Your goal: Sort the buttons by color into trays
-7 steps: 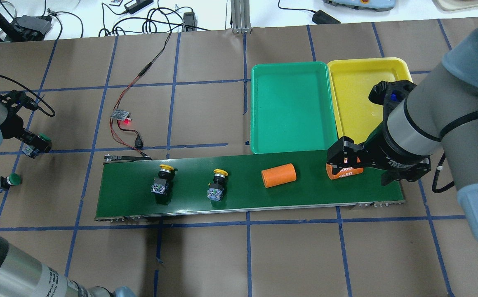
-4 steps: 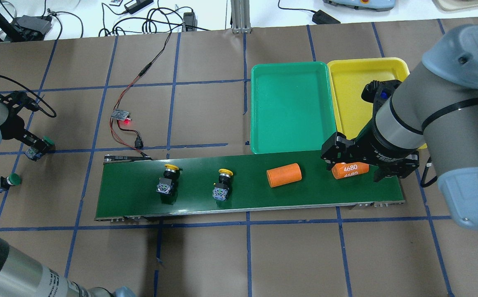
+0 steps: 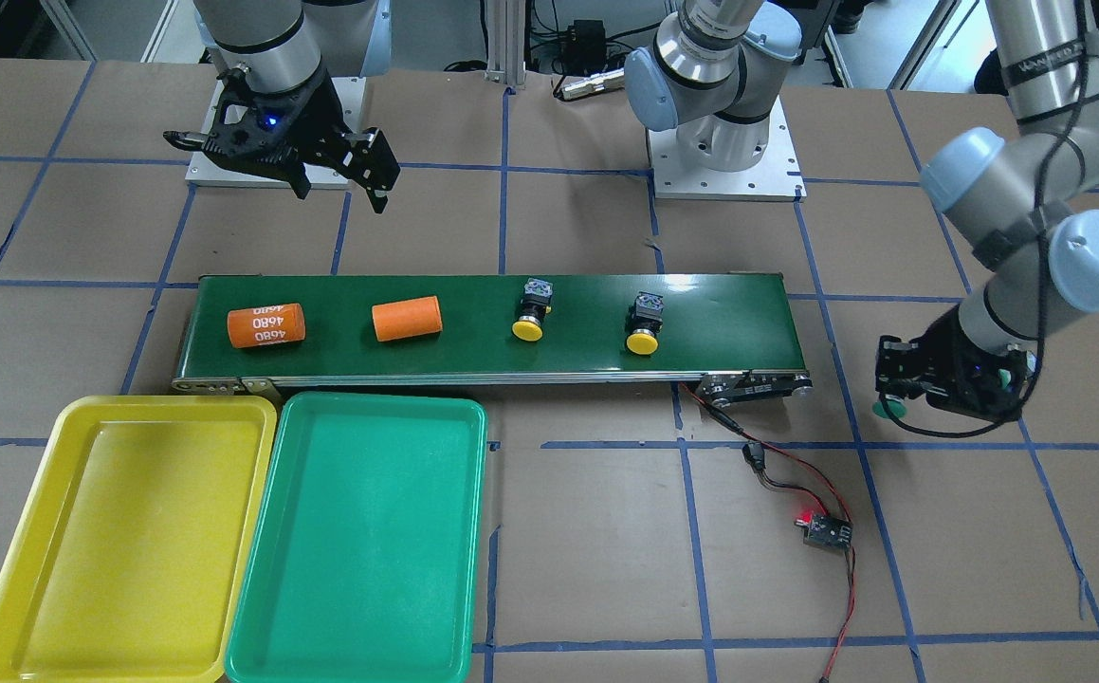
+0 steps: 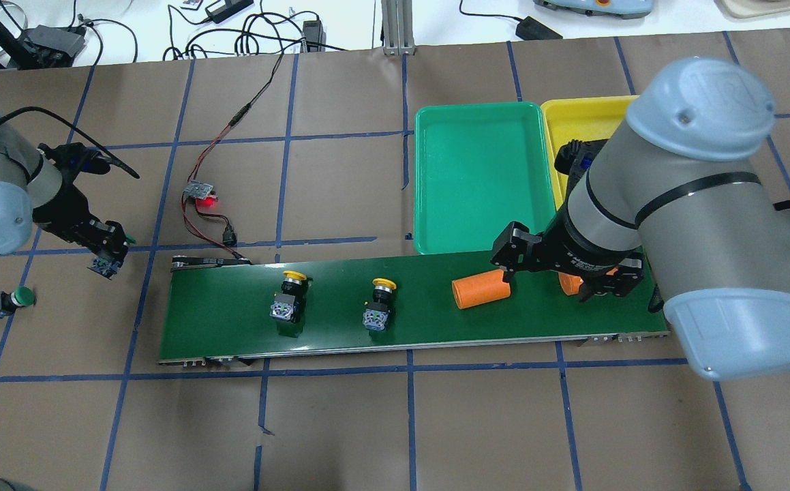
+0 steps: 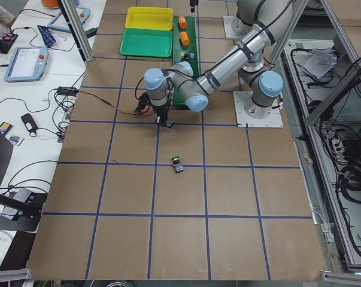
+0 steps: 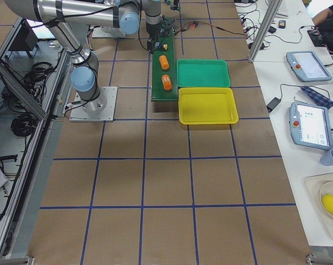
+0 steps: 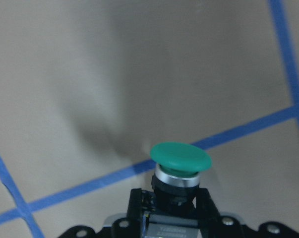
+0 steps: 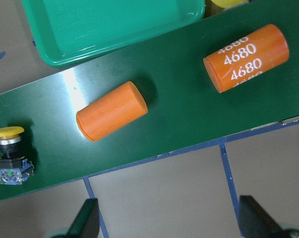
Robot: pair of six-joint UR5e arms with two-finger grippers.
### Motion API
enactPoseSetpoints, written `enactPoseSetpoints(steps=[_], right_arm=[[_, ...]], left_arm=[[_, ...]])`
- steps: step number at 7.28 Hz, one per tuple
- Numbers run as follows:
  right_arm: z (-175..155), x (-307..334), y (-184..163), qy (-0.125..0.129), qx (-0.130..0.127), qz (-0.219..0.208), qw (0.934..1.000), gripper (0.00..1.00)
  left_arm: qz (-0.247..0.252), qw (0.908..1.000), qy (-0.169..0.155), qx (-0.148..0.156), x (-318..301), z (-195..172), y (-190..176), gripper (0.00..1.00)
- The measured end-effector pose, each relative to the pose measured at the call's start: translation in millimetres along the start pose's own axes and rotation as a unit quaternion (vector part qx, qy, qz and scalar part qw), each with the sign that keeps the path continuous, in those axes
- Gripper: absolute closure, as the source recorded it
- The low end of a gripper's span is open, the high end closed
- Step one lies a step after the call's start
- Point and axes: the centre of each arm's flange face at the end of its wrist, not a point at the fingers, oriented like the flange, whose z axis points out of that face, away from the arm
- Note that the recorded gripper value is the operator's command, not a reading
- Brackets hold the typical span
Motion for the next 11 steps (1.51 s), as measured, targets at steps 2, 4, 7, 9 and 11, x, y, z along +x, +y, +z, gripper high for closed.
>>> enactPoseSetpoints(steps=[2, 4, 7, 9, 11], right_arm=[[19.8, -24.0, 2.5, 0.004, -0.006, 0.005, 1.0, 0.0], [41.1, -55.1, 5.6, 0.001, 0.005, 0.012, 0.9999, 0.0], [92.4, -96.4, -1.4, 0.001, 0.007, 0.013, 0.9999, 0.0], [110.6, -116.5, -4.7, -0.014, 0.023, 0.011, 0.9996, 0.0], [131.2, -130.0, 1.5, -0.01, 0.018, -0.001, 0.9998, 0.0]], left_arm=[[-0.042, 0.9989, -0.003, 0.018, 90.6, -21.2, 16.5, 1.0], [-0.089, 0.9959, -0.003, 0.012, 163.7, -19.9, 14.8, 0.75], [-0.123, 0.9923, 0.002, -0.007, 196.9, -2.6, 20.1, 0.0], [-0.126, 0.992, -0.003, 0.004, 191.7, -16.3, 22.2, 0.0], [-0.12, 0.9928, 0.0, 0.007, 124.9, -48.5, 10.8, 0.0]])
